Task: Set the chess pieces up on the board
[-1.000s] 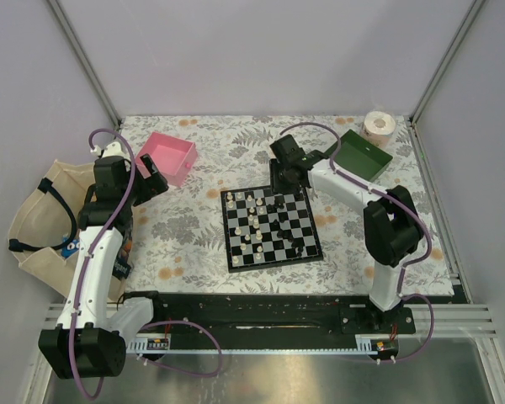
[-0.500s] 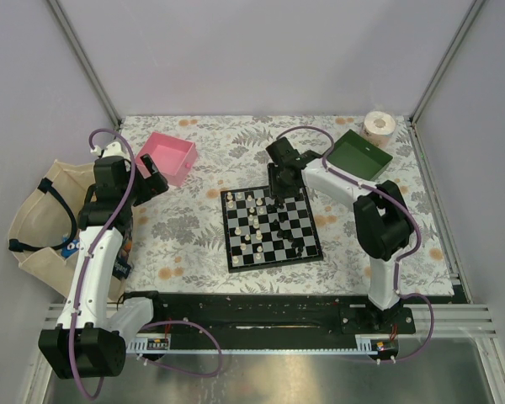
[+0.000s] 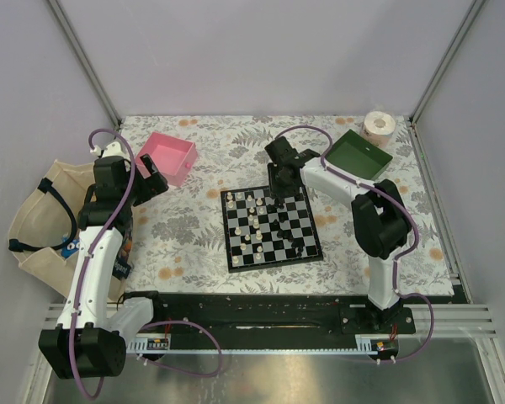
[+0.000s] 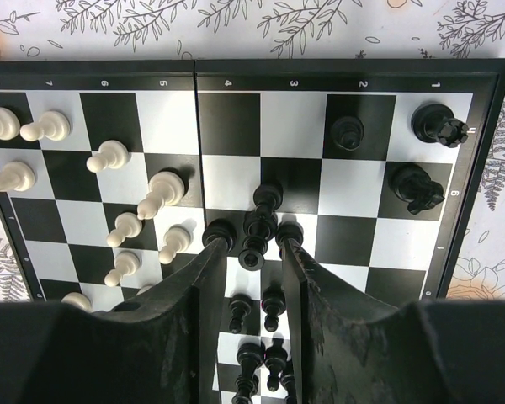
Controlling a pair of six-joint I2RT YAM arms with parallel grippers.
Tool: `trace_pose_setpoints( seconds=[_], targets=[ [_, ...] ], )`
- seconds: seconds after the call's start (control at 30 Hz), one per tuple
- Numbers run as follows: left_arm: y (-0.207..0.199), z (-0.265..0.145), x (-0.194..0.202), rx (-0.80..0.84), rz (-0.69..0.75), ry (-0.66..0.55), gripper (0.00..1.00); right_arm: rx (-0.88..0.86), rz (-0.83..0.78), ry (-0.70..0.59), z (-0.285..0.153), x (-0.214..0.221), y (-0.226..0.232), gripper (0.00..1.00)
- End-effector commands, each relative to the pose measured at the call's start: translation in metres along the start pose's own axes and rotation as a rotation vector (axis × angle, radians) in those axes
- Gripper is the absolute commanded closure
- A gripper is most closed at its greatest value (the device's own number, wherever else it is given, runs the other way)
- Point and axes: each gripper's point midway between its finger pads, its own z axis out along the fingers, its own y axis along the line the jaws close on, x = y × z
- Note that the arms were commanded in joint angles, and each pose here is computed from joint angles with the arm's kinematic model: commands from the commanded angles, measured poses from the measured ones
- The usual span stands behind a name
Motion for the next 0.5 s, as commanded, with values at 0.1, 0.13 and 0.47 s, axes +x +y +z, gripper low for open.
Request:
trace_pose_setpoints(
  seconds=[0.1, 0.13, 0.47],
  targets=[
    [-0.0052, 0.0006, -0.0091, 0.026, -0.014, -0.029, 0.01, -0.011, -0.021, -0.014, -0.0016, -0.0082, 0.0085, 0.6],
    [-0.0054, 0.0006, -0.009, 0.027, -0.014, -0.028, 0.01, -0.011, -0.023, -0.009, -0.0021, -0.0074, 0.0091, 0.6],
    [-0.0057, 0.0005, -0.0089, 0.028, -0.014, -0.028, 0.01, -0.006, -0.024, 0.004, 0.0003, -0.0052, 0.0085, 0.64]
  ],
)
